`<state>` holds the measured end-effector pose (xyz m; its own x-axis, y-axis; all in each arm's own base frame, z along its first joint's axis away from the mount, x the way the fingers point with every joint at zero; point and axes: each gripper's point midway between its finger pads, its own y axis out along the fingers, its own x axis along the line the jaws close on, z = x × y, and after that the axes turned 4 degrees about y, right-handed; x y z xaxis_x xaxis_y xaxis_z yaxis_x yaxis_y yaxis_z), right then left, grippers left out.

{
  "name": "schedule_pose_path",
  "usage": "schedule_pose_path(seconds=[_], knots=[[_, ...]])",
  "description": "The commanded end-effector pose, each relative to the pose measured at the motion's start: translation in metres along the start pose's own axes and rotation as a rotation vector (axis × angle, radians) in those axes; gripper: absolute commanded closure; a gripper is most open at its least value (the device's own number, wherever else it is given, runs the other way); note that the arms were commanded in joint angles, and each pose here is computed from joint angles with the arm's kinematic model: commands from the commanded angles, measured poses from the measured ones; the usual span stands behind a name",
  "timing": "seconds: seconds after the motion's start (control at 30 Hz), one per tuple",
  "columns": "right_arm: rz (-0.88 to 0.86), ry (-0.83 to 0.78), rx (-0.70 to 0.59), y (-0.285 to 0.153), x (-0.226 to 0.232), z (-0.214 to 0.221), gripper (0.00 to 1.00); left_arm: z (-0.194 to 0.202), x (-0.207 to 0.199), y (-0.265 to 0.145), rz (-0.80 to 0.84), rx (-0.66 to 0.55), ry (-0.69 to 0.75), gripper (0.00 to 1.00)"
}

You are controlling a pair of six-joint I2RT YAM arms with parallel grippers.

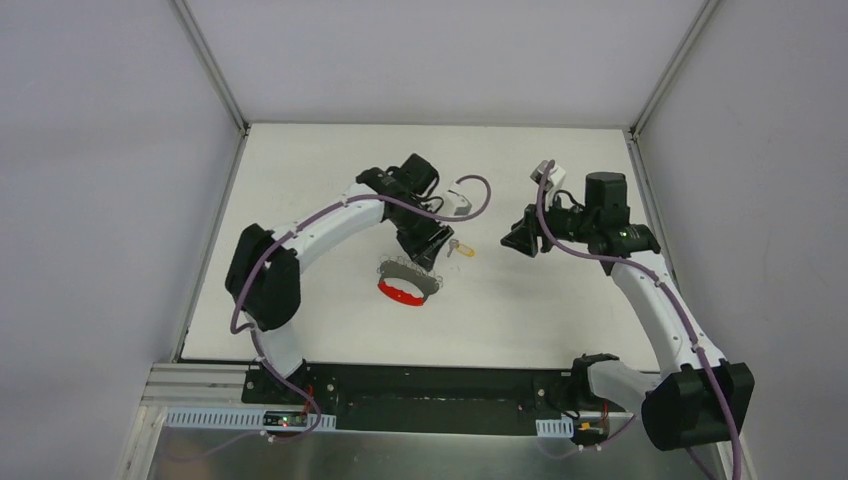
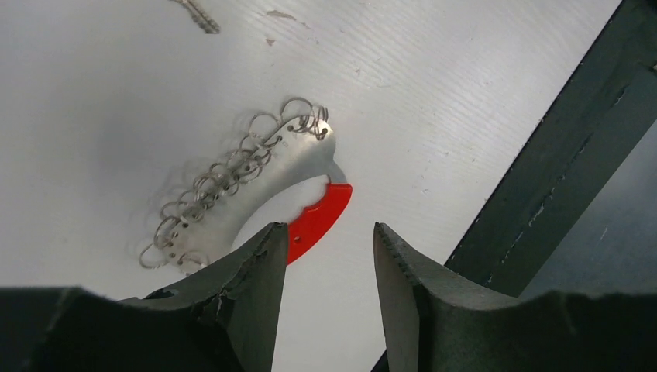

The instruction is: Put the keys on the keyring

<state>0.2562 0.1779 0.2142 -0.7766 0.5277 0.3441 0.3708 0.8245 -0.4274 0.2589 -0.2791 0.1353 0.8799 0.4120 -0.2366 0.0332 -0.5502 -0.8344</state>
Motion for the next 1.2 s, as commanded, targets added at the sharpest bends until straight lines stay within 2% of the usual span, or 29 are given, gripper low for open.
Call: schedule_pose_path(seconds=[0.0,0.23,0.87,1.03,1.17], knots=[[0.037,0.029,-0.038,-0.011,-0.007,-0.001,0.49,-0.002,0.001,0.024,-0.043,0.091,0.022,0.55],[0.046,0.056,-0.057,-0.018,-0.014,0.001,0.49,0.008,-0.001,0.064,-0.032,0.188,0.001,0.59],[0.03,0.087,-0.06,-0.018,-0.017,0.004,0.48,0.027,-0.009,0.106,0.0,0.248,-0.013,0.66],[0.03,0.09,-0.06,-0.018,-0.017,0.005,0.48,0.031,-0.011,0.11,0.008,0.26,-0.018,0.71],[0.03,0.093,-0.059,-0.018,-0.017,0.005,0.48,0.034,-0.011,0.11,0.01,0.269,-0.02,0.82]])
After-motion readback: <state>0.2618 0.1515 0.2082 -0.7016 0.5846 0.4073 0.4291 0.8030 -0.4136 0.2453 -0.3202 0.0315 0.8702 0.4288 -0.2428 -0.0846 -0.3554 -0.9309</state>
